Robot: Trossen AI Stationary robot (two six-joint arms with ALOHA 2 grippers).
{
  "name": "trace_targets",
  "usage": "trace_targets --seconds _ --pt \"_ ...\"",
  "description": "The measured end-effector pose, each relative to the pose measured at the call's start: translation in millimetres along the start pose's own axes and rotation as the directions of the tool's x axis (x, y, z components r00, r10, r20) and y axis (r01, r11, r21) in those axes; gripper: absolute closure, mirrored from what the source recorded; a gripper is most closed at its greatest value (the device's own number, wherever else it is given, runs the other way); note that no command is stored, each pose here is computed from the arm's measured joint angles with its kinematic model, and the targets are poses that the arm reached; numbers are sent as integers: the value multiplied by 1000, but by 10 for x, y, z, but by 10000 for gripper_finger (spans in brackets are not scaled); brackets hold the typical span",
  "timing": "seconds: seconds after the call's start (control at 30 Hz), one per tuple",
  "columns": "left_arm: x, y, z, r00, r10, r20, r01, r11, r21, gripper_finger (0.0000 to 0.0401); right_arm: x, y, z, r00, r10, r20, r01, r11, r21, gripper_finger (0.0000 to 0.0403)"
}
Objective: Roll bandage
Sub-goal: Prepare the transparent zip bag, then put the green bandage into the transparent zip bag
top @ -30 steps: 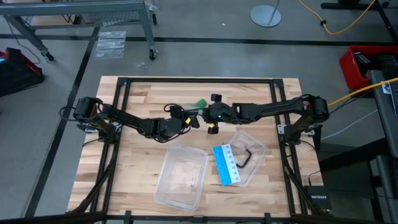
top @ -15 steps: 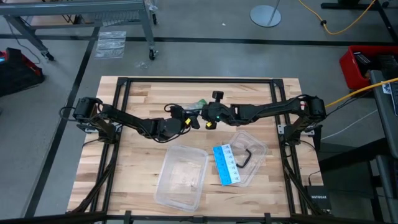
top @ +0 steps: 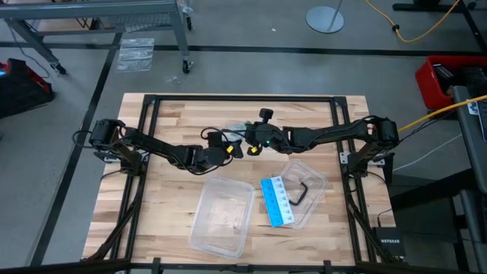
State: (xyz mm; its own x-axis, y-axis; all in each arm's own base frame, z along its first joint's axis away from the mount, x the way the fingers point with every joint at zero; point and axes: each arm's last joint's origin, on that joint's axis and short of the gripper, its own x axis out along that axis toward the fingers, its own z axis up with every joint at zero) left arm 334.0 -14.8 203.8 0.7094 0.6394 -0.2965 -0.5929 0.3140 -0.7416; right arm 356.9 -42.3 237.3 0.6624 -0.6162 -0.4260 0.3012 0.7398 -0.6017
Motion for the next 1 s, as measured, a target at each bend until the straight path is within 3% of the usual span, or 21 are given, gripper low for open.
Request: trace_targets --seconds 0.13,0.37,0.7,1.0 --pt "8 14 3 1000 10 -4 -10 1000 14 401 -1 -9 20 1000 -7 17 7 1000 13 401" --pt "4 -4 5 1000 -4 -1 4 987 161 394 -1 -19 21 999 -37 10 36 999 9 401" --pt "6 -2 5 1000 -3 -5 5 970 244 295 86 -209 -57 979 -191 -79 185 980 -76 402" --pt "85 34 90 1000 19 25 -26 943 333 249 226 -400 -288 965 -159 -207 142 986 -92 402"
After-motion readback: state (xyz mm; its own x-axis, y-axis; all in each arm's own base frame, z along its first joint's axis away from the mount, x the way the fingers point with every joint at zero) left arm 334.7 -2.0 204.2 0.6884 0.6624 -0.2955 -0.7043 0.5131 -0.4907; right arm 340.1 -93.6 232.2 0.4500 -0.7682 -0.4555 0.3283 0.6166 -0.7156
